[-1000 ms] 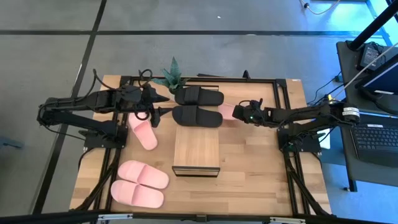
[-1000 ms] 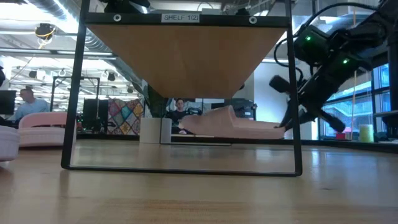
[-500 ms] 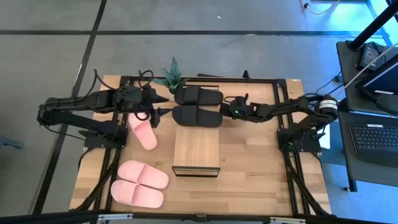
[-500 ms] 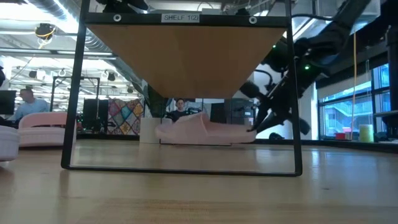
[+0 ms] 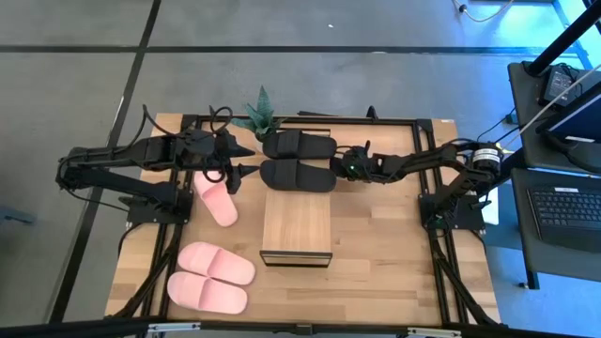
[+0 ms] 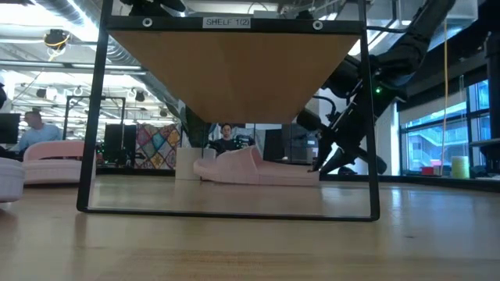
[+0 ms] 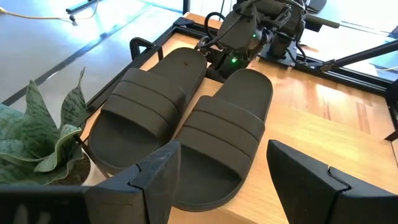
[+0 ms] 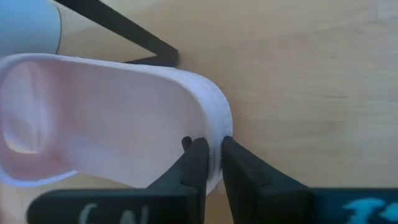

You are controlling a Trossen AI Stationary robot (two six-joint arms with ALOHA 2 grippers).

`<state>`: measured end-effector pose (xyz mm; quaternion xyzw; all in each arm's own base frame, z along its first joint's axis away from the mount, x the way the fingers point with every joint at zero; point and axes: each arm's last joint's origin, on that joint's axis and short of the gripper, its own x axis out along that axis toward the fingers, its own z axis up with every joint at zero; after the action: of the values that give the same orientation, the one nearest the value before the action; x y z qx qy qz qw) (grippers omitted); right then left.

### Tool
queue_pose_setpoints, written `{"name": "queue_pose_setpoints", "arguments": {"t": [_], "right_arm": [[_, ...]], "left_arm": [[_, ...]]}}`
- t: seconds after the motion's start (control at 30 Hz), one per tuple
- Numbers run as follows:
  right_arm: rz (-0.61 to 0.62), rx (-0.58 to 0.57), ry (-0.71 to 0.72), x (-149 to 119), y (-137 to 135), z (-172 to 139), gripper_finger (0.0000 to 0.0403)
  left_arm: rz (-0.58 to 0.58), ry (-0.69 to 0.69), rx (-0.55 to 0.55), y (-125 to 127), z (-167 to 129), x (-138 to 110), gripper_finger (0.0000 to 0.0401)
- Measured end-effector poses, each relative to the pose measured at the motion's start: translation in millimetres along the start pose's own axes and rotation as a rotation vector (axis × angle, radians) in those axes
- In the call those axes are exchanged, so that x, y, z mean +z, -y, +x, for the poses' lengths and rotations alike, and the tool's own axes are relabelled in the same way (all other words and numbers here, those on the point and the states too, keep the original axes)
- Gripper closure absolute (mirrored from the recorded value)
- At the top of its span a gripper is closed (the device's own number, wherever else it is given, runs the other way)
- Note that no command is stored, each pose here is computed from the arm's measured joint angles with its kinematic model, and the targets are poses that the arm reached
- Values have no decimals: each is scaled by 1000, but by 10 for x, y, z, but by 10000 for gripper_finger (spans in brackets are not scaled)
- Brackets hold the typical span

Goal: Pick and place slides into the shelf
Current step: Put the pink slide under the shelf, then adjust the black slide on the shelf

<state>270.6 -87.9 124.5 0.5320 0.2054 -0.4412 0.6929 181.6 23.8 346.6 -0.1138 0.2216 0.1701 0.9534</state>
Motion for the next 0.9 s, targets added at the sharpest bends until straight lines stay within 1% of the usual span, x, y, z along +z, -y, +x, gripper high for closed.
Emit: {"name": "queue_pose_setpoints", "arguments": {"t": [0.2,0.5,0.6,0.77,0.9], "right_arm": [[8,5,-4,4,-8,-20,330],[0,3,-5,4,-5,-20,267],[0,1,-5,3,-4,-20,252],[-3,2,-35,3,-4,-54,243],[-11,-14,-43,35,-5,-197,242]], "left_arm": [[-1,0,0,0,0,0,172],[-4,0,0,0,0,0,172],[-4,1,0,0,0,1,172],[-4,1,0,1,0,1,172],[-4,1,0,0,0,1,172]]}}
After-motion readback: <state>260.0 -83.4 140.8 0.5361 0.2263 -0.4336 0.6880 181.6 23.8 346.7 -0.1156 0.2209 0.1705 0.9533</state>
